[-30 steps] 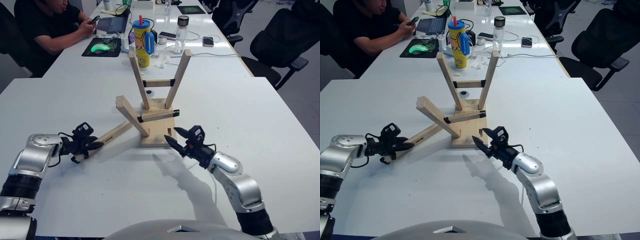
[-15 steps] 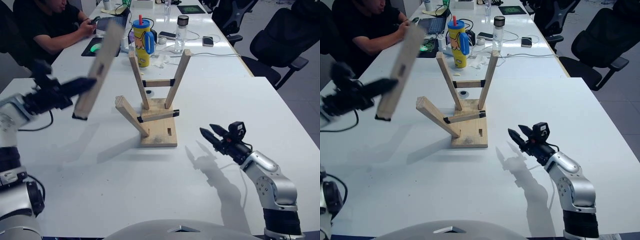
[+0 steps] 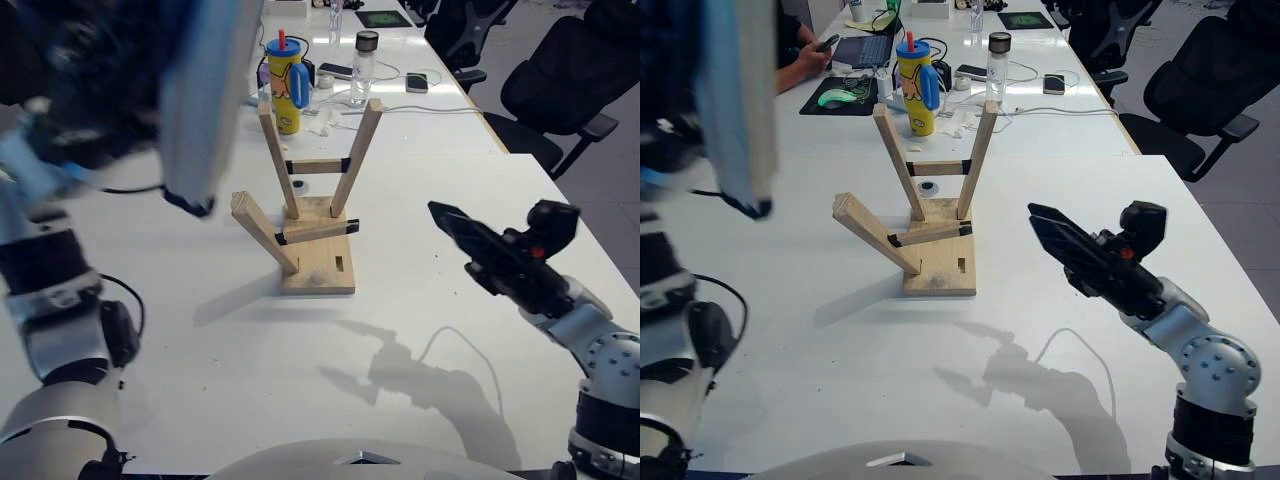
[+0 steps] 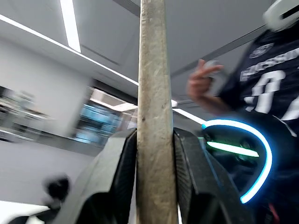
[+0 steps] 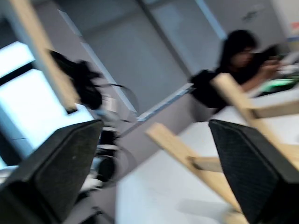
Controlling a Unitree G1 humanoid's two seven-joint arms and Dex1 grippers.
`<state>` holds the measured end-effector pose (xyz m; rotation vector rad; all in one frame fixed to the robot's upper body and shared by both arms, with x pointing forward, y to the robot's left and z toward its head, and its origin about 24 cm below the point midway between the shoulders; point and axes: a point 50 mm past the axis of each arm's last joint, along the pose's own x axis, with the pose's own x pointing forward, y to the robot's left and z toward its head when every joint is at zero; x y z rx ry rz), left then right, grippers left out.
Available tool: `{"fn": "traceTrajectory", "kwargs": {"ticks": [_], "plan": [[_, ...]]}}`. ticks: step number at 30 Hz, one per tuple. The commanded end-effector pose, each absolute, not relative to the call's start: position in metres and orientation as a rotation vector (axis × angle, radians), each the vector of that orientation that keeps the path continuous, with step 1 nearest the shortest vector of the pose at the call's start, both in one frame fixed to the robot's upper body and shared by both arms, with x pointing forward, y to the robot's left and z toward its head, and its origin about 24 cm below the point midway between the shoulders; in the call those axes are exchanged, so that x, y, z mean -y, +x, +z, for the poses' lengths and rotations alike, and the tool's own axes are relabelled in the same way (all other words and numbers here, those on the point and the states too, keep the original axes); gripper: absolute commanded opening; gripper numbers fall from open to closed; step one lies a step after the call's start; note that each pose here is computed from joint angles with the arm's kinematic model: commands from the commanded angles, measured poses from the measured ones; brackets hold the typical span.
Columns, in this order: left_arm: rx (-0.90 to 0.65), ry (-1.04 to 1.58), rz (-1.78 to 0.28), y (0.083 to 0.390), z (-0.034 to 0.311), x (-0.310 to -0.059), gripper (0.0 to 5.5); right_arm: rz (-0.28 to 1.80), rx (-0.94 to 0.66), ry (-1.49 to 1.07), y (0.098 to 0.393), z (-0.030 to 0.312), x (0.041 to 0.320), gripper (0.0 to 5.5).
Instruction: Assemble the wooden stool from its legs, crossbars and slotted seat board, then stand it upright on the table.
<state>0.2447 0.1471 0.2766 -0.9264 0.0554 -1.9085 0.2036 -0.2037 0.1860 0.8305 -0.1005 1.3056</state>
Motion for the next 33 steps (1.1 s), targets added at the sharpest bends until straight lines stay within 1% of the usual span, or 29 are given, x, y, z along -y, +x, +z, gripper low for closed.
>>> {"fn": "traceTrajectory", "kwargs": {"ticks": [1,5,8,12,18,22,23,30,32,33], "plan": [[-0.312,-1.082,-1.897,0.231,0.217,-0.12,1.04,1.486,0.164,0.814,0.203,0.214,0.194,4.37],[-0.433,-1.113,-1.888,0.218,0.195,-0.111,1.04,1.568,0.174,0.832,0.204,0.224,0.188,4.37],[-0.487,-1.148,-1.909,0.211,0.185,-0.108,1.04,1.608,0.178,0.829,0.206,0.228,0.184,4.37],[-0.537,-1.172,-1.941,0.206,0.179,-0.103,1.04,1.683,0.202,0.867,0.206,0.235,0.179,4.37],[-0.588,-1.201,-1.947,0.203,0.171,-0.102,1.04,1.76,0.202,0.889,0.205,0.24,0.171,4.37],[-0.618,-1.209,-1.949,0.199,0.167,-0.102,1.04,1.787,0.188,0.898,0.204,0.24,0.167,3.79],[-0.621,-1.219,-1.949,0.197,0.165,-0.102,1.04,1.793,0.184,0.898,0.203,0.24,0.166,3.72],[-0.661,-1.218,-1.919,0.193,0.159,-0.102,1.04,1.834,0.141,0.903,0.199,0.236,0.16,2.52],[-0.665,-1.22,-1.9,0.195,0.158,-0.102,1.04,1.836,0.133,0.904,0.199,0.235,0.16,2.29],[-0.664,-1.218,-1.887,0.197,0.158,-0.102,1.04,1.837,0.127,0.905,0.198,0.234,0.16,2.28]]}}
